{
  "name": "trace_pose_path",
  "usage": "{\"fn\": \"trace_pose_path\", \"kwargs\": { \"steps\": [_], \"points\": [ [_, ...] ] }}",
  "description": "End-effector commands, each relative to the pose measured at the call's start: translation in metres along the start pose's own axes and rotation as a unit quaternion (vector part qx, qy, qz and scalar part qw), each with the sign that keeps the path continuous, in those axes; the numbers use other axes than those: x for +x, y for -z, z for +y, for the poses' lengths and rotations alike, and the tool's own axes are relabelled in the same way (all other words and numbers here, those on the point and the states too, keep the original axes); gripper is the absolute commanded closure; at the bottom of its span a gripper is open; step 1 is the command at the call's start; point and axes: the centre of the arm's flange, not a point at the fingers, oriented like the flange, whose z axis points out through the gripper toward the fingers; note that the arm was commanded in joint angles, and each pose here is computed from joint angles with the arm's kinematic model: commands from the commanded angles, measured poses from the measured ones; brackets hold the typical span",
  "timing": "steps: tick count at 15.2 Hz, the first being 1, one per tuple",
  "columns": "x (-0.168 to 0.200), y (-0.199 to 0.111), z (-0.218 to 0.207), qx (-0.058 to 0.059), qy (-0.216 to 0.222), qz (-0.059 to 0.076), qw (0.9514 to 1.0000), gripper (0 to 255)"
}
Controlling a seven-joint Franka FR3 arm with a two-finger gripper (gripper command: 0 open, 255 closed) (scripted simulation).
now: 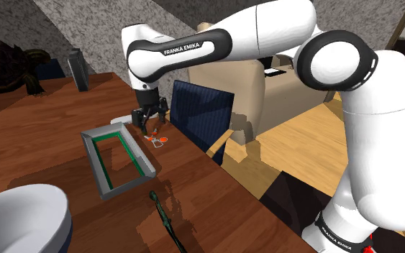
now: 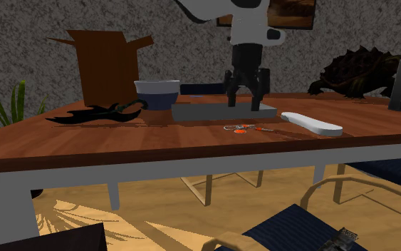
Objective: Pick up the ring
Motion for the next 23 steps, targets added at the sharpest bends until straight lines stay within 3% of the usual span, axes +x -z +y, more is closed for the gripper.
{"fn": "trace_pose_path", "kwargs": {
  "steps": [1, 10, 11, 20, 23],
  "points": [
    [0.018, -0.008, -0.005, -0.001, 0.000, -0.002, 1.0000, 0],
    [0.021, -0.048, -0.006, -0.001, 0.000, -0.002, 1.0000, 0],
    [0.021, -0.048, -0.006, -0.001, 0.000, -0.002, 1.0000, 255],
    [0.021, -0.048, -0.006, -0.001, 0.000, -0.002, 1.0000, 255],
    [0.020, -0.032, -0.006, -0.001, 0.000, -0.002, 1.0000, 255]
  ]
}}
